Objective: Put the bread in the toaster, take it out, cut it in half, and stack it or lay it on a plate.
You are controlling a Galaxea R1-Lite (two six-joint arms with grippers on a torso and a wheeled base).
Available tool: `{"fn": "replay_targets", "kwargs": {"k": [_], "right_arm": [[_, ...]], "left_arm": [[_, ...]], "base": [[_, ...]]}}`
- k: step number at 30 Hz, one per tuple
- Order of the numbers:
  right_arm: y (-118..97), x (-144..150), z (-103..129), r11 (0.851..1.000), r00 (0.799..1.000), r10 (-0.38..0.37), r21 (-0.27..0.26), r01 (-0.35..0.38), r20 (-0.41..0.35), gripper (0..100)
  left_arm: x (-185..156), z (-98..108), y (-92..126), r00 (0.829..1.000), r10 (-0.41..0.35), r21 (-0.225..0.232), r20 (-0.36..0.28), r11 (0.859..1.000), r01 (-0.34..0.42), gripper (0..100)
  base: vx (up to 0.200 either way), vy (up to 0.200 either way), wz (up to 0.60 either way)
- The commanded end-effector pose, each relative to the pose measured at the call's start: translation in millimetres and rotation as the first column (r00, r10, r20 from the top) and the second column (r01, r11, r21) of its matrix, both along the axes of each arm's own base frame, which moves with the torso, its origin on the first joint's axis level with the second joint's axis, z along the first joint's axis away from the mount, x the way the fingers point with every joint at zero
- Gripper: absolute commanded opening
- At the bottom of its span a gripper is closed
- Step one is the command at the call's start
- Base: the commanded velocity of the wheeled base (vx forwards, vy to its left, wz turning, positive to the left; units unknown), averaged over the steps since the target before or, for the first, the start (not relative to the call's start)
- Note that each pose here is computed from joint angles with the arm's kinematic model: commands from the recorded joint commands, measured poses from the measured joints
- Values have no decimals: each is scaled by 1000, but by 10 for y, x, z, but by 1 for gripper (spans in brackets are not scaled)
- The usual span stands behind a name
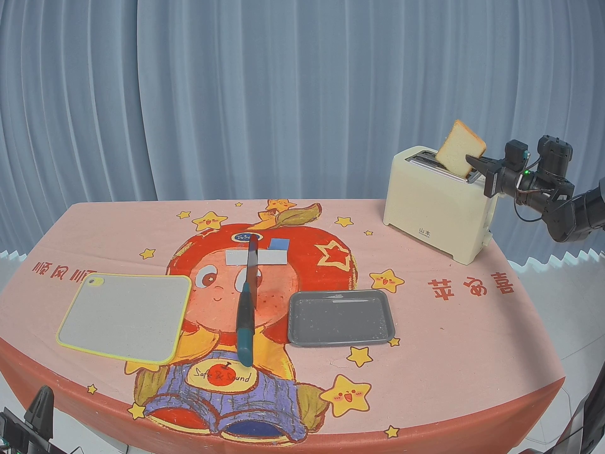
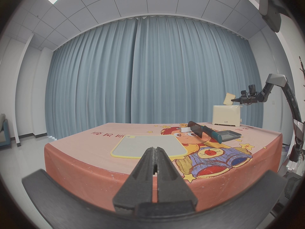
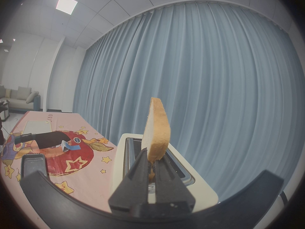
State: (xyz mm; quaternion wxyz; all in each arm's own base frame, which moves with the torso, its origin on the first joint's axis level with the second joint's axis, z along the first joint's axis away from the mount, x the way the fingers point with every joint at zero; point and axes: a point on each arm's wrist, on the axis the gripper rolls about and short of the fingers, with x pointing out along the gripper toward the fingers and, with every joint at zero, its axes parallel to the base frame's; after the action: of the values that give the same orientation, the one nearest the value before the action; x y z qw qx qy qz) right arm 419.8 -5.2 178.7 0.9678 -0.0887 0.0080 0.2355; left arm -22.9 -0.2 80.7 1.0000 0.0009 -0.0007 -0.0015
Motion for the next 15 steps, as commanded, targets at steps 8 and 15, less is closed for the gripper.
{"fn": "replay_targets", "kwargs": {"k": [8,15], "right_arm": [[13,23,75,998,1000,9,-61,-9,-1,0],[-1,34,130,998,1000,7,-70,-8,-22,0]], "left_arm": [[1,-53,0,1000,0,0,-1,1000,0,0],[1,-51,0,1000,0,0,0,1000,0,0]], "base": [[0,0,0],[0,0,0]]}}
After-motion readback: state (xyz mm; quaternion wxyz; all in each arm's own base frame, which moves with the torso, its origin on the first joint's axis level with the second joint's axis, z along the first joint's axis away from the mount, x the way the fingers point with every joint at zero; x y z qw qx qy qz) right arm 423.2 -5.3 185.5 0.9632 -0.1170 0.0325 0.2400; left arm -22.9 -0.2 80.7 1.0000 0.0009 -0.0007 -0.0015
